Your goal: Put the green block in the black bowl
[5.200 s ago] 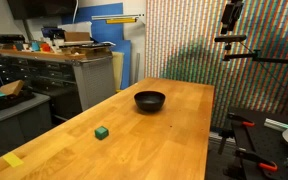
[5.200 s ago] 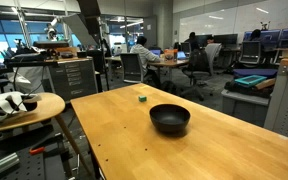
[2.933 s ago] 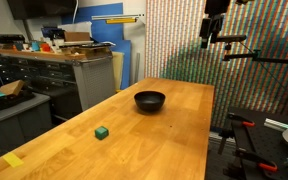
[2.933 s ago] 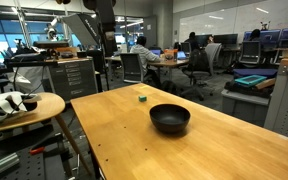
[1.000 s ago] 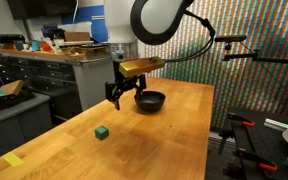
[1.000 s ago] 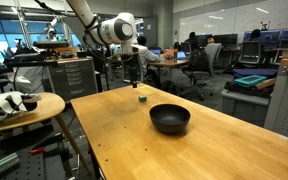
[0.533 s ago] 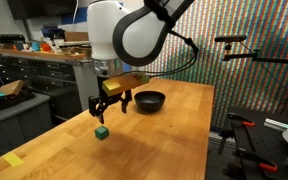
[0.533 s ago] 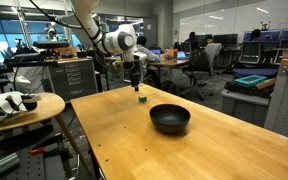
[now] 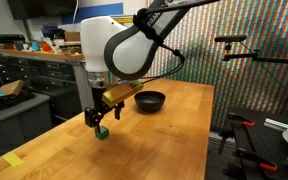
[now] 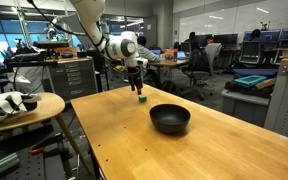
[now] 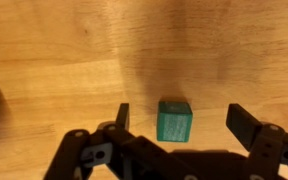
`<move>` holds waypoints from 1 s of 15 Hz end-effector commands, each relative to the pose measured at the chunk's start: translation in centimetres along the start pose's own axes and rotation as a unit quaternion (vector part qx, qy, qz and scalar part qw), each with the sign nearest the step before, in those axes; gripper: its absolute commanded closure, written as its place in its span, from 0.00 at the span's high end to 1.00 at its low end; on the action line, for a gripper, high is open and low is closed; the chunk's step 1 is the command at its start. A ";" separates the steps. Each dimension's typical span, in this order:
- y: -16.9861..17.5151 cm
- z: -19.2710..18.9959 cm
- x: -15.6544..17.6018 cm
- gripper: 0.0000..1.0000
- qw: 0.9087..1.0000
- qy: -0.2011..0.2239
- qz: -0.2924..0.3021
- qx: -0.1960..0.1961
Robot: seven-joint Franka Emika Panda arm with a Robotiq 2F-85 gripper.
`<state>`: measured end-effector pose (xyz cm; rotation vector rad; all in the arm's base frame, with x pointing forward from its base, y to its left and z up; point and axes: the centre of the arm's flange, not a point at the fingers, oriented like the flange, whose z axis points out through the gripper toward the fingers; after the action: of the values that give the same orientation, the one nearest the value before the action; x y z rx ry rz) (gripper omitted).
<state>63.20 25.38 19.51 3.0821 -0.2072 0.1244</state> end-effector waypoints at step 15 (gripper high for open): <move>0.3 4.8 4.5 0.58 1.000 -0.003 -0.022 0.020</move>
<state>66.69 23.96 15.08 3.1082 -0.1586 0.1125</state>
